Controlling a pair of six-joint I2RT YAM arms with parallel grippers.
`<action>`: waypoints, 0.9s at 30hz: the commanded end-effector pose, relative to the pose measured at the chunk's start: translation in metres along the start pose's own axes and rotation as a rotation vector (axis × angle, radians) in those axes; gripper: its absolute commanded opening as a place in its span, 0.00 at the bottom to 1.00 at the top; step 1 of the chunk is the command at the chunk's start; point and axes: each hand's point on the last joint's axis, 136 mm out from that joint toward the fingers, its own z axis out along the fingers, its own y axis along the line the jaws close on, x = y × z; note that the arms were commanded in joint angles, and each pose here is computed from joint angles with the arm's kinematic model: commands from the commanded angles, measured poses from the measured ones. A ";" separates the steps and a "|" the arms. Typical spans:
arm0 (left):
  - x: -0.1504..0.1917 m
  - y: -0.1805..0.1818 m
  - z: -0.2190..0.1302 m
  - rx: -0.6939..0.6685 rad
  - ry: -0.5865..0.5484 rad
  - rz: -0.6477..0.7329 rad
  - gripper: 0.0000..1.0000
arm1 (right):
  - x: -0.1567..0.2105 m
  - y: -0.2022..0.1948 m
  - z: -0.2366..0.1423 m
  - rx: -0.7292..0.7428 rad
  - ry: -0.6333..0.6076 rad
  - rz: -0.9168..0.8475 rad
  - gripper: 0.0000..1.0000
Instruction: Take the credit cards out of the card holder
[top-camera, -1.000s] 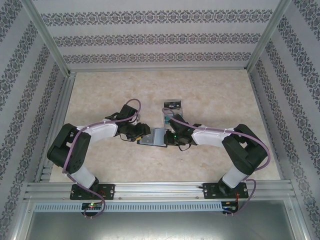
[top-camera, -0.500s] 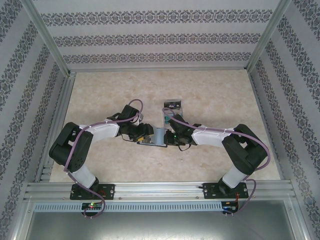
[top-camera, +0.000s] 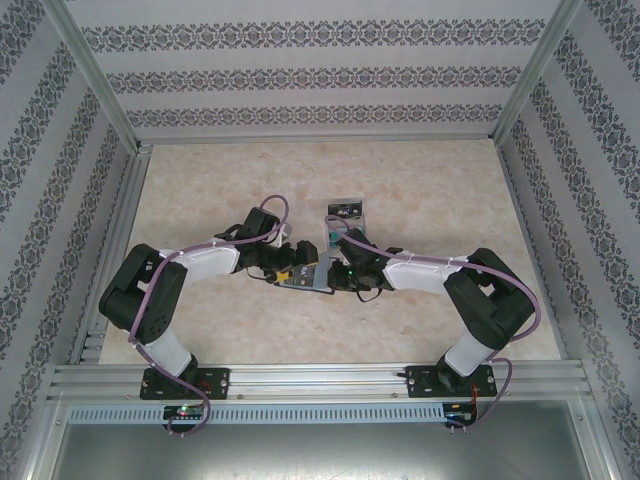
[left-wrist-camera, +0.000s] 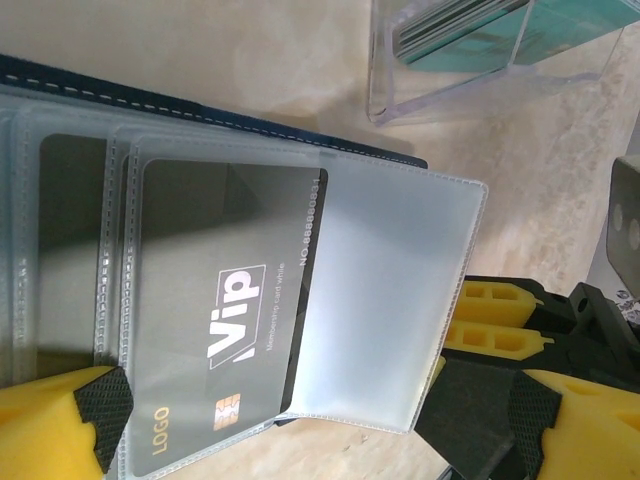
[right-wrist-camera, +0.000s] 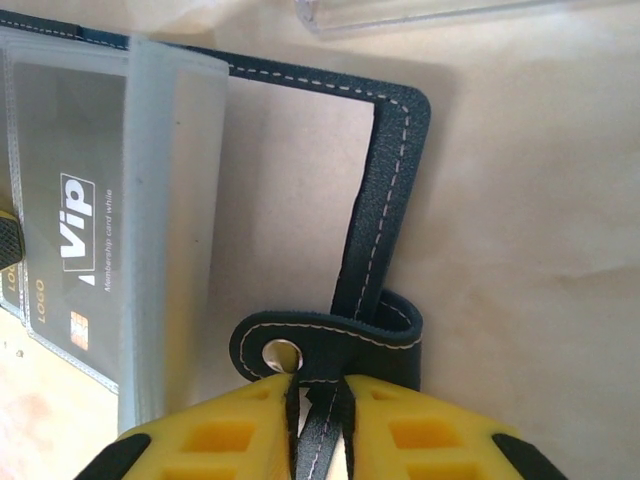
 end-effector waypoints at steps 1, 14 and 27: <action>0.008 0.003 0.005 -0.020 0.026 0.011 0.99 | 0.018 -0.019 0.004 0.073 0.041 0.020 0.25; -0.014 -0.006 -0.021 -0.048 -0.030 0.054 0.92 | -0.033 0.010 -0.063 -0.023 -0.186 0.043 0.31; -0.020 0.030 -0.018 -0.146 -0.015 0.035 0.28 | -0.036 0.077 -0.028 -0.146 -0.067 0.045 0.19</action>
